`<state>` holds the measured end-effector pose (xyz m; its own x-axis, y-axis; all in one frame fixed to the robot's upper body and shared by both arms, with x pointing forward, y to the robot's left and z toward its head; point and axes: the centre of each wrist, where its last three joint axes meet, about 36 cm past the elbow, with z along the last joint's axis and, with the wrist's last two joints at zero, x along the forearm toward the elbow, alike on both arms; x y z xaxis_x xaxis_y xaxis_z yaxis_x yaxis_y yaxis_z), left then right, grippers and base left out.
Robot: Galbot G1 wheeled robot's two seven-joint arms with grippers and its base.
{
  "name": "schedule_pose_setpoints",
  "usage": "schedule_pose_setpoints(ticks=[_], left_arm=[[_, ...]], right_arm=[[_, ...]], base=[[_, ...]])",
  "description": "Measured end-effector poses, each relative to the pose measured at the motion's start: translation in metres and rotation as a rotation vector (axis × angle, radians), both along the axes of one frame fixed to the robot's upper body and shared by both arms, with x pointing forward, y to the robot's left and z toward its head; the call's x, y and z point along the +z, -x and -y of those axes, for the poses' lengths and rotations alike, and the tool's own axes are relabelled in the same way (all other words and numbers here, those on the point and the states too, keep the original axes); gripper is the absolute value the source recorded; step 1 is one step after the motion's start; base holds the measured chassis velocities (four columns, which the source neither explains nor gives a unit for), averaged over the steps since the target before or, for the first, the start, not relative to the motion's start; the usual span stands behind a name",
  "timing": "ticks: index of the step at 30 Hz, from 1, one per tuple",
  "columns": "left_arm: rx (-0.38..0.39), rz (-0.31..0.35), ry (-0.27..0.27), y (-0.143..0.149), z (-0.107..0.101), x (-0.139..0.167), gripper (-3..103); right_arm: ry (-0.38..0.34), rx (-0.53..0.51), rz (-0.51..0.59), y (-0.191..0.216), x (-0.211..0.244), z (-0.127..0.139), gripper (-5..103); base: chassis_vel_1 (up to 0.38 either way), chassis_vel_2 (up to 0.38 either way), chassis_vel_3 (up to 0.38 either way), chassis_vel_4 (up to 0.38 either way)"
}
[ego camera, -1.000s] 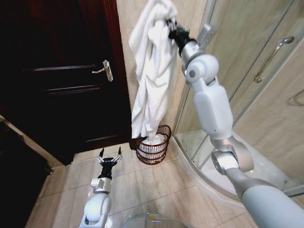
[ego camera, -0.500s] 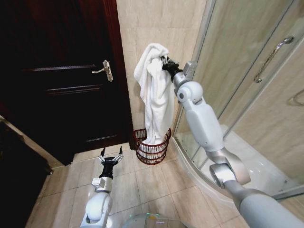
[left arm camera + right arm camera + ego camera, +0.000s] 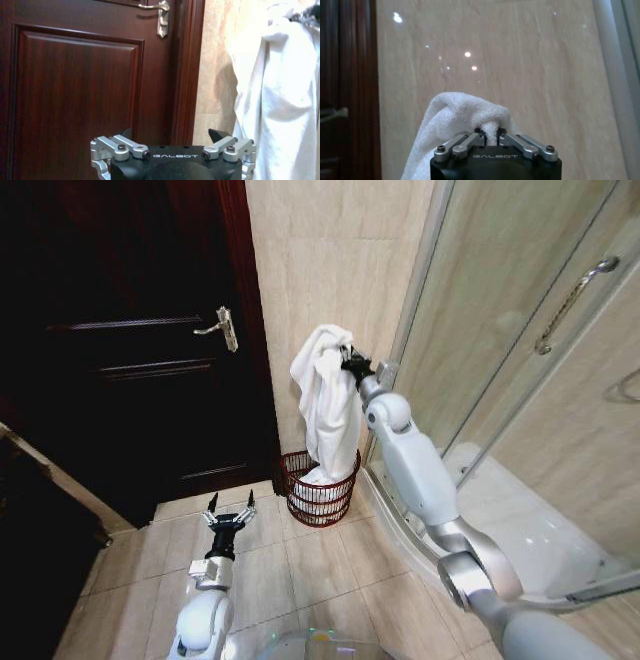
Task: Discard the used towel into the hamper.
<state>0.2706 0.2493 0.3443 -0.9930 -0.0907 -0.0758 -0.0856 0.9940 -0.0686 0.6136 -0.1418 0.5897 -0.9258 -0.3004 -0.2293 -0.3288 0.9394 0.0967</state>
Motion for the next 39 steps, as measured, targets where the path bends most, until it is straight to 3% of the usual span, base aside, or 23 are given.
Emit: schedule_pose_setpoints(ticks=[7, 16, 39], left_arm=[[0.003, -0.001, 0.002, 0.001, 0.001, -0.002, 100], [0.001, 0.0, 0.0, 0.002, 0.003, -0.001, 100], [0.013, 0.007, 0.0, 0.013, 0.003, -0.001, 100]], right_arm=[[-0.015, -0.028, -0.032, -0.008, -0.026, 0.003, 11], [-0.034, -0.037, -0.025, -0.021, -0.023, -0.009, 11], [-0.032, -0.053, -0.133, -0.018, -0.077, -0.006, 11]], base=[[0.0, 0.0, 0.0, 0.0], [0.0, 0.0, 0.0, 0.0], [0.0, 0.0, 0.0, 0.0]])
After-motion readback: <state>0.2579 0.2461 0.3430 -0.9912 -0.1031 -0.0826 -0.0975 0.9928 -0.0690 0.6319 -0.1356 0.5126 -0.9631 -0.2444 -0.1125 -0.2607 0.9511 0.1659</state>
